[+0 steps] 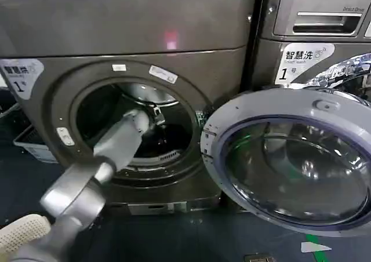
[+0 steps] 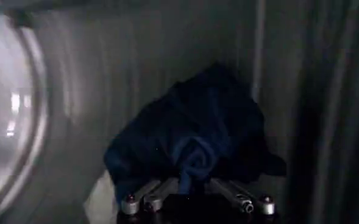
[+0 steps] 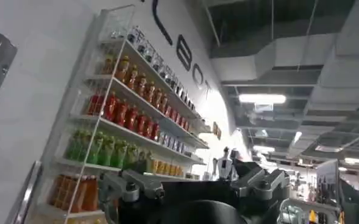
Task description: Grasp the clothes from the dryer.
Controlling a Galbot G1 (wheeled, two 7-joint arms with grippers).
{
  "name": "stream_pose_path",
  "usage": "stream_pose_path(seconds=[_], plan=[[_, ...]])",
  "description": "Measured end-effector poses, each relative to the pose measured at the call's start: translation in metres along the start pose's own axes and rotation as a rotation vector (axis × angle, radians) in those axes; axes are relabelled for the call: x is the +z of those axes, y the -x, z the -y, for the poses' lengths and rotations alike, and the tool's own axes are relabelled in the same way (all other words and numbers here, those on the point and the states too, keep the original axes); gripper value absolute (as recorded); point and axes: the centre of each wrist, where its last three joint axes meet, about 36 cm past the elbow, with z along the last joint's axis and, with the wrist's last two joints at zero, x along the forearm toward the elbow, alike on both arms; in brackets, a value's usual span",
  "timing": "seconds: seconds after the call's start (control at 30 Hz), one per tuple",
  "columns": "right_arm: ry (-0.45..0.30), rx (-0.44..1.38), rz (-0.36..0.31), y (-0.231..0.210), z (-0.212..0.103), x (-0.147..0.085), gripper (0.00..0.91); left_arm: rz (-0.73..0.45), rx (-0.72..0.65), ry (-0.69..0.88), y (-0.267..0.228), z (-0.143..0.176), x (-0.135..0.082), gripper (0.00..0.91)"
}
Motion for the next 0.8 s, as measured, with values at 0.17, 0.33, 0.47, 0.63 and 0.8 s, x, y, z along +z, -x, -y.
stream_pose_path(seconds=[0.17, 0.33, 0.47, 0.63, 0.8], plan=[[0.0, -0.007, 0.0, 0.0, -0.004, 0.001, 0.907, 0.143, -0.117, -0.154, -0.006, 0.012, 0.011, 0.0], [-0.004, -0.001, 0.006, 0.0, -0.002, 0.002, 0.907, 0.291, -0.247, -0.304, -0.016, 0.031, 0.021, 0.0], [-0.006, 0.001, 0.02, 0.0, -0.002, 0.001, 0.907, 0.422, -0.356, -0.433, -0.027, 0.052, 0.027, 0.0], [-0.005, -0.005, 0.047, -0.001, -0.004, -0.002, 0.907, 0.585, -0.493, -0.597, -0.042, 0.086, 0.035, 0.0], [0.0, -0.009, 0.075, -0.001, -0.003, -0.007, 0.907, 0.699, -0.649, -0.689, -0.056, 0.126, 0.044, 0.0]])
